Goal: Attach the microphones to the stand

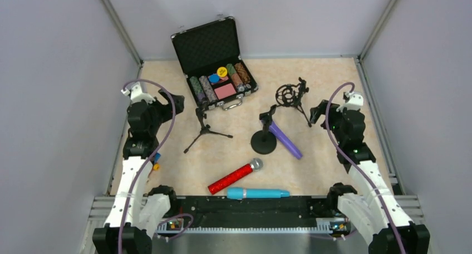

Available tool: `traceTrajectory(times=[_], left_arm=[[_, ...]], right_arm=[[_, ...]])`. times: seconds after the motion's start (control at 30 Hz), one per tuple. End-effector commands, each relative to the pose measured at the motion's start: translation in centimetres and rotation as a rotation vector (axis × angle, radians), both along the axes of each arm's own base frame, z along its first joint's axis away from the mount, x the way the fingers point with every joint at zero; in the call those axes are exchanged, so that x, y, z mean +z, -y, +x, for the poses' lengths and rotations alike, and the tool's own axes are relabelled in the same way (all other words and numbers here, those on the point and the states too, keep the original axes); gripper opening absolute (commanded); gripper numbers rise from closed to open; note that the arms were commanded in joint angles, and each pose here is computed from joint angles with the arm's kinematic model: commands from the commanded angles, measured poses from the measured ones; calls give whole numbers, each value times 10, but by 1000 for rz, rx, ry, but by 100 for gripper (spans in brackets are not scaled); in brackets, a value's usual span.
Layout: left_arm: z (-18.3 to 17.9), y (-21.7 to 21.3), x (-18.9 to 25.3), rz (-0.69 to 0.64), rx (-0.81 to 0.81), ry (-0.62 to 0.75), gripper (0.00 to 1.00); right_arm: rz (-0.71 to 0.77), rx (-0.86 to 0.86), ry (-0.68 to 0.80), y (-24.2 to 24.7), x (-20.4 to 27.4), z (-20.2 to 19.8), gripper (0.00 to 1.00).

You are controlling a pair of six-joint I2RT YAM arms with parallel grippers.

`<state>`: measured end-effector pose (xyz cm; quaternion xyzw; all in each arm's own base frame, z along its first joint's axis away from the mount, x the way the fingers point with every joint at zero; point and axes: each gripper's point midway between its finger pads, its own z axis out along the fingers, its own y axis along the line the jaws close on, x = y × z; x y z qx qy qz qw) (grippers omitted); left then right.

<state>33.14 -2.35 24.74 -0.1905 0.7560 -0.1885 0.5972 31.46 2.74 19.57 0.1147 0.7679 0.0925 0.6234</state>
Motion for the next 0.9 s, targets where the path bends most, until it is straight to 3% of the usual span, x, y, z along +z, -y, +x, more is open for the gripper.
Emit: traceTrajectory(times=[0.0,0.17,0.37,0.5,0.6,0.7,0.87], left_arm=[[-12,17,11,-102,-64,-39,99],[-25,35,21,-111,-175,-116,99],[-25,33,46,-36,-196,-71,99],[-16,42,76,-45,-255,-23,99],[-8,56,106,-92,-329,45,99],[0,67,133,-146,-392,124,99],[16,82,160,-260,-473,201,99]], right_arm=[[19,225,-119,-38,4,-13,99],[90,71,-94,-18,3,-20,99],[193,5,-54,-14,11,-31,99],[179,43,-156,-21,0,-30,99],[181,116,-247,-35,-13,-28,99],[226,64,-350,-34,-29,-27,99],[247,135,-427,-48,-45,-32,99]])
